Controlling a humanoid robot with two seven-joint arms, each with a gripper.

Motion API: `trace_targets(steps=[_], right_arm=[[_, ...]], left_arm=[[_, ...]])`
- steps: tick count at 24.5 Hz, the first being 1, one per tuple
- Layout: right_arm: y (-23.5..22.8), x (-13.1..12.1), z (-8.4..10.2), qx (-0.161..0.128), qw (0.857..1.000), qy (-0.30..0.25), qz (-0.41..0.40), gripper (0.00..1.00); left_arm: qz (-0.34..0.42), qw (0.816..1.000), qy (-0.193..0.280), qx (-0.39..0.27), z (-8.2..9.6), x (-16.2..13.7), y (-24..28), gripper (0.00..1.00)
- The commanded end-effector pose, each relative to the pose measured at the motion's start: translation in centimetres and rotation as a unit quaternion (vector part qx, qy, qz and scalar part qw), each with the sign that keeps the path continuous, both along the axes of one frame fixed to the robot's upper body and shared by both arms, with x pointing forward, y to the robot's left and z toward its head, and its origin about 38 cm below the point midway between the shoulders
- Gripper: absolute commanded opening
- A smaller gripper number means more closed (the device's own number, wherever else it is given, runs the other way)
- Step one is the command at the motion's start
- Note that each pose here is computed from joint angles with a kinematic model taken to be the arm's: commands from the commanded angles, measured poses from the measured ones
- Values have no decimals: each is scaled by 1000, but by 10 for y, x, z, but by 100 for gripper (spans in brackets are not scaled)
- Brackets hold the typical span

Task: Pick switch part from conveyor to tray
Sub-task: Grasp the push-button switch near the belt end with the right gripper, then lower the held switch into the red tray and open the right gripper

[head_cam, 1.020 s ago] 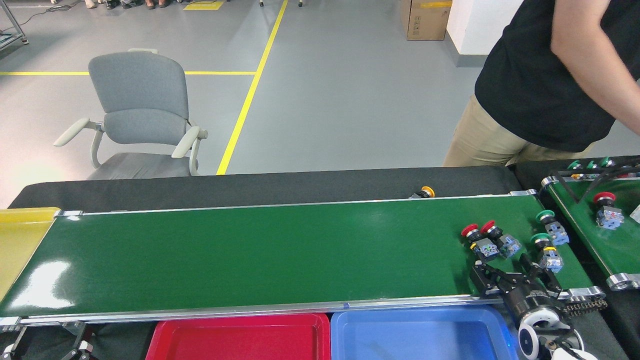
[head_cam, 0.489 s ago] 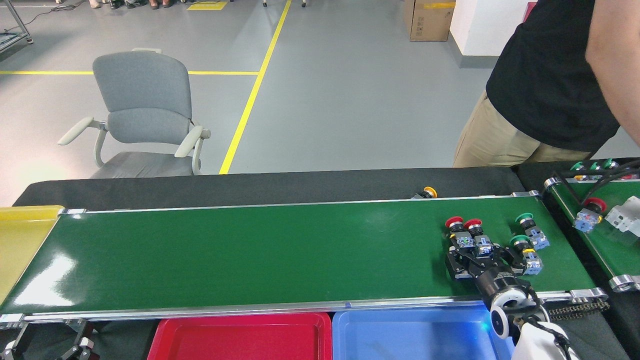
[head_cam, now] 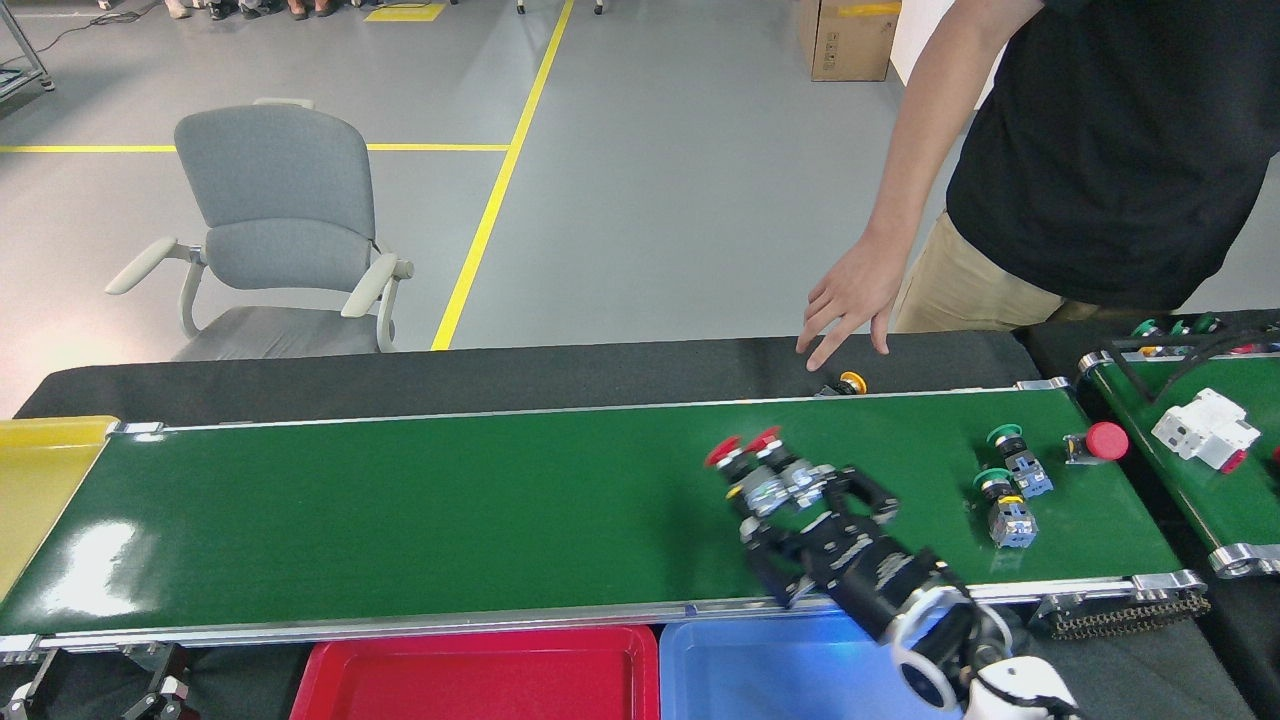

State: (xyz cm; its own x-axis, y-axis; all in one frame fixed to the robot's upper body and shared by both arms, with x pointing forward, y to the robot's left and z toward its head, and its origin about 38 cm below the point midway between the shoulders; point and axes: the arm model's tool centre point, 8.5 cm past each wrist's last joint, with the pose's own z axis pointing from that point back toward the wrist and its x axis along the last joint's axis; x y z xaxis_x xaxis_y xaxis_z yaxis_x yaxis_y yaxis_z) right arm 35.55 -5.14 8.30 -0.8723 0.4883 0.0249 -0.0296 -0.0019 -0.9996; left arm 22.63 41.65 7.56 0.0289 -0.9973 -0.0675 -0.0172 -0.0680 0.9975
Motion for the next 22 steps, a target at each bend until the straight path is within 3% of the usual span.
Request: trace_targets(steps=[1, 2, 4, 8, 11, 13, 15, 17, 19, 20, 22], right_arm=[[33, -19, 9, 14, 997, -14, 75, 85], [47, -29, 8, 16, 995, -11, 95, 100], [59, -40, 4, 14, 993, -7, 116, 100], [50, -32, 7, 21, 996, -7, 90, 100], [-7, -12, 7, 49, 997, 6, -59, 98], [-69, -14, 2, 71, 973, 20, -219, 98], [-133, -29, -3, 82, 920, 30, -382, 98], [-170, -52, -15, 86, 880, 22, -467, 98], [-204, -69, -27, 77, 849, 17, -522, 98], [-216, -79, -34, 68, 838, 25, -540, 98], [-218, -80, -39, 68, 831, 34, -551, 98]], left_arm=[[-4, 1000, -7, 7, 6, 3, 2, 100], [-5, 1000, -6, 7, 6, 3, 2, 100], [-6, 1000, -5, 7, 6, 3, 1, 100], [-8, 1000, 4, 8, 2, -2, 1, 100], [-30, 999, 16, 8, -1, -8, -3, 100], [-37, 999, 24, 12, -3, -11, -4, 100], [-37, 999, 31, 15, -4, -11, -5, 100], [-37, 998, 40, 14, -5, -11, -5, 100], [-35, 998, 43, 14, -6, -11, -4, 100], [-37, 998, 43, 14, -6, -11, -5, 100], [-37, 998, 41, 14, -5, -10, -5, 100]])
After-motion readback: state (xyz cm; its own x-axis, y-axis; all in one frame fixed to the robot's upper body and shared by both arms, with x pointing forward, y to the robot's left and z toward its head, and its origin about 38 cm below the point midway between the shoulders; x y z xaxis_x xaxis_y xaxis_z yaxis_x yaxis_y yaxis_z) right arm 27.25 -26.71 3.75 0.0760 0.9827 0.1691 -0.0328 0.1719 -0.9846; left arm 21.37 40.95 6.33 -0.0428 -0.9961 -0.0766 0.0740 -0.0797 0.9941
